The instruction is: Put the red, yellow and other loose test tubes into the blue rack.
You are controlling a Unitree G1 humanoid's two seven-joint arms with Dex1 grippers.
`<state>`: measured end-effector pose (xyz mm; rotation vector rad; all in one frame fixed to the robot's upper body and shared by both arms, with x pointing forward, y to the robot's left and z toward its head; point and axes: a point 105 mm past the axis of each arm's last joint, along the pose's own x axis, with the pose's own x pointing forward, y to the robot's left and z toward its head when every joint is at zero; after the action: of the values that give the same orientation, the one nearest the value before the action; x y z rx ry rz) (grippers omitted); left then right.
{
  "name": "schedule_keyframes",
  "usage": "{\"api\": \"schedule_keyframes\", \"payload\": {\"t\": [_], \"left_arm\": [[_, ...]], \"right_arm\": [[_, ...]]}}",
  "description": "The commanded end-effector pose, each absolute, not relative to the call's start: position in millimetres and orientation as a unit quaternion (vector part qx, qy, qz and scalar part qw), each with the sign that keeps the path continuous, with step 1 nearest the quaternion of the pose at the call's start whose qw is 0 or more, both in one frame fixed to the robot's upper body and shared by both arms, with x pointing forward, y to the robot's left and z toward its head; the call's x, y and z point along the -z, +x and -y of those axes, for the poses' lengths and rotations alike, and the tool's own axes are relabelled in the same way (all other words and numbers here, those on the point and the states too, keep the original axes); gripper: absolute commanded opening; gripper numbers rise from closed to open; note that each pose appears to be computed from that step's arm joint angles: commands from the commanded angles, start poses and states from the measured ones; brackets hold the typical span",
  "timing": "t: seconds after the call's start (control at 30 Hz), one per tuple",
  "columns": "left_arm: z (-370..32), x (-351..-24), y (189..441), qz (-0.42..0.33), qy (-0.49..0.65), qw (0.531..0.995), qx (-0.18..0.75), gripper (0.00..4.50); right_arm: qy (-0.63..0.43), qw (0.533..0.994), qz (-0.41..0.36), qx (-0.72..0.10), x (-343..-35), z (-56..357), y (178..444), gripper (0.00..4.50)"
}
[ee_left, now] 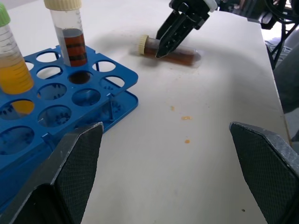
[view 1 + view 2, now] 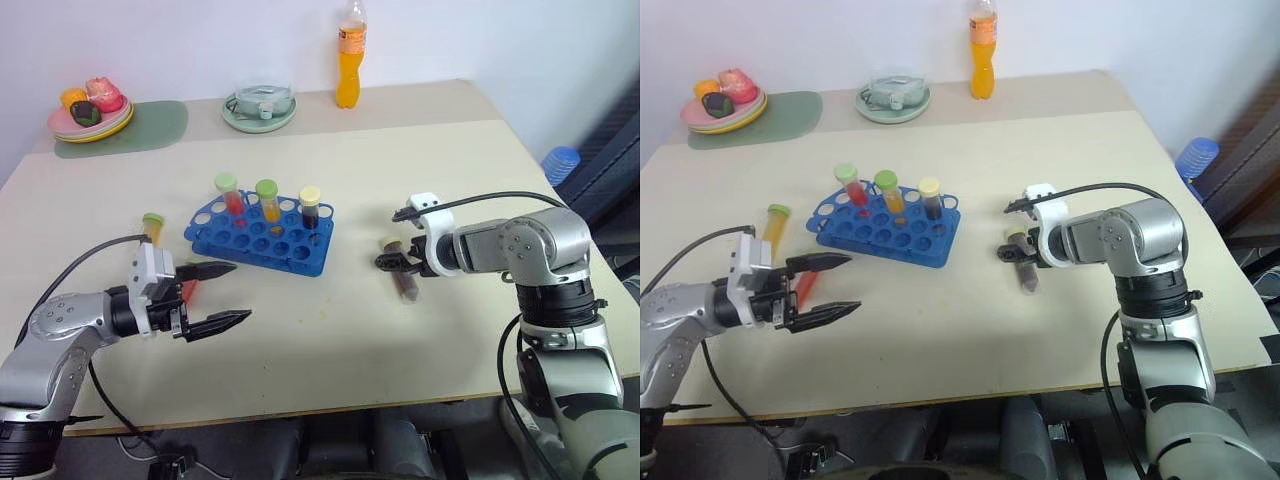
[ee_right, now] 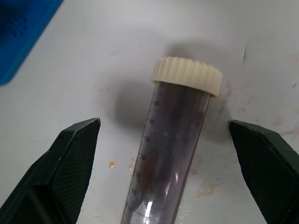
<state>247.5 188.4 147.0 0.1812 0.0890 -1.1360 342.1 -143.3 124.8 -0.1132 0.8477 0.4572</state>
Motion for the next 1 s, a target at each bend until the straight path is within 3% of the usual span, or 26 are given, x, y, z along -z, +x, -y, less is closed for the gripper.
{"api": "schedule_keyframes", "payload": {"t": [0.03,0.13,0.23,0.27,0.4,0.57,0.77,1.0], "left_arm": [[-187.2,-155.1,245.4,-0.026,0.101,0.838,0.536,4.5],[-187.6,-154.6,245.5,-0.026,0.101,0.839,0.534,4.5],[-188.4,-154.2,245.9,-0.025,0.099,0.842,0.53,4.5],[-188.6,-154.0,245.9,-0.025,0.099,0.842,0.53,4.5],[-189.7,-154.2,247.9,-0.019,0.091,0.849,0.52,4.5],[-195.0,-159.3,256.9,0.007,0.075,0.87,0.487,4.5],[-210.8,-159.2,267.8,0.032,0.052,0.897,0.438,4.5],[-230.5,-156.3,278.3,0.055,0.026,0.919,0.389,4.5]], "right_arm": [[-0.101,0.887,-0.397,-0.213,-118.2,145.8,341.9,3.98],[-0.127,0.885,-0.392,-0.218,-113.8,146.9,341.1,2.73],[-0.152,0.885,-0.38,-0.221,-111.3,149.6,342.0,1.09],[-0.156,0.885,-0.378,-0.223,-111.0,150.1,342.3,0.81],[-0.19,0.889,-0.343,-0.235,-115.4,150.7,346.4,0.79],[-0.189,0.901,-0.218,-0.324,-142.7,128.2,348.2,0.79],[-0.158,0.868,-0.074,-0.465,-177.8,96.7,320.0,0.79],[-0.1,0.836,0.102,-0.529,-209.7,60.7,301.2,0.79]]}}
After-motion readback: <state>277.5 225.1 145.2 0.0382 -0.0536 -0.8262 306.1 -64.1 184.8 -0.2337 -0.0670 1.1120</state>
